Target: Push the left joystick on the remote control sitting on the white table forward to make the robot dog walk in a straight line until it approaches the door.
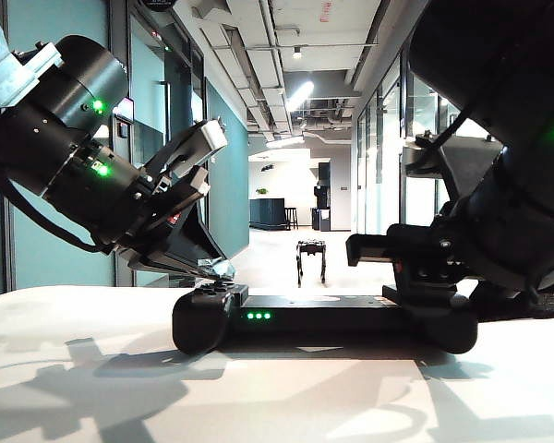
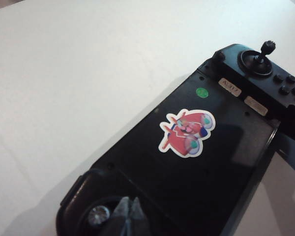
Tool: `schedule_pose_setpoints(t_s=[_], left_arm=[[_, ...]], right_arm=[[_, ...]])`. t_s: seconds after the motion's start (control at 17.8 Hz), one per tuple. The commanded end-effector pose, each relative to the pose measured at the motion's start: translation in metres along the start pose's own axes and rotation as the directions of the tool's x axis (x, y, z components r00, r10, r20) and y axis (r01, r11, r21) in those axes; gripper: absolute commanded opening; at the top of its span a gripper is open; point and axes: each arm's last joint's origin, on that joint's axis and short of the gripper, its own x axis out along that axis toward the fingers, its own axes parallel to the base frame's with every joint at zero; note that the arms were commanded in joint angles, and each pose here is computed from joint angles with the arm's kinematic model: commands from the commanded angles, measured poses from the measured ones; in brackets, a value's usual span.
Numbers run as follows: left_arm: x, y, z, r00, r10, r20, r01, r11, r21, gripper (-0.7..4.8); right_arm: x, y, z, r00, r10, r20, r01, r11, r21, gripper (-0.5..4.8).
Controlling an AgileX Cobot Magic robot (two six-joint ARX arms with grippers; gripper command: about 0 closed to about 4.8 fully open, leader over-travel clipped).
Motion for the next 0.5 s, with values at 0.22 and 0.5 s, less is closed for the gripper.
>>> schedule_pose_setpoints(t_s=[0.22, 0.5], left_arm=[[-0.0006, 0.0007, 0.0025, 1.0, 0.012, 0.014, -0.012, 1.0, 0.009, -0.06], [-0.0012, -0.0001, 0.0016, 1.0, -0.003, 0.002, 0.003, 1.0, -0.012, -0.06]], right_arm=[[-0.0007, 0.001, 0.0021, 1.0, 0.016, 0.006, -0.016, 1.0, 0.017, 1.07], [-0.0006, 0.0009, 0.0021, 1.0, 0.015, 0.007, -0.015, 1.0, 0.016, 1.07]])
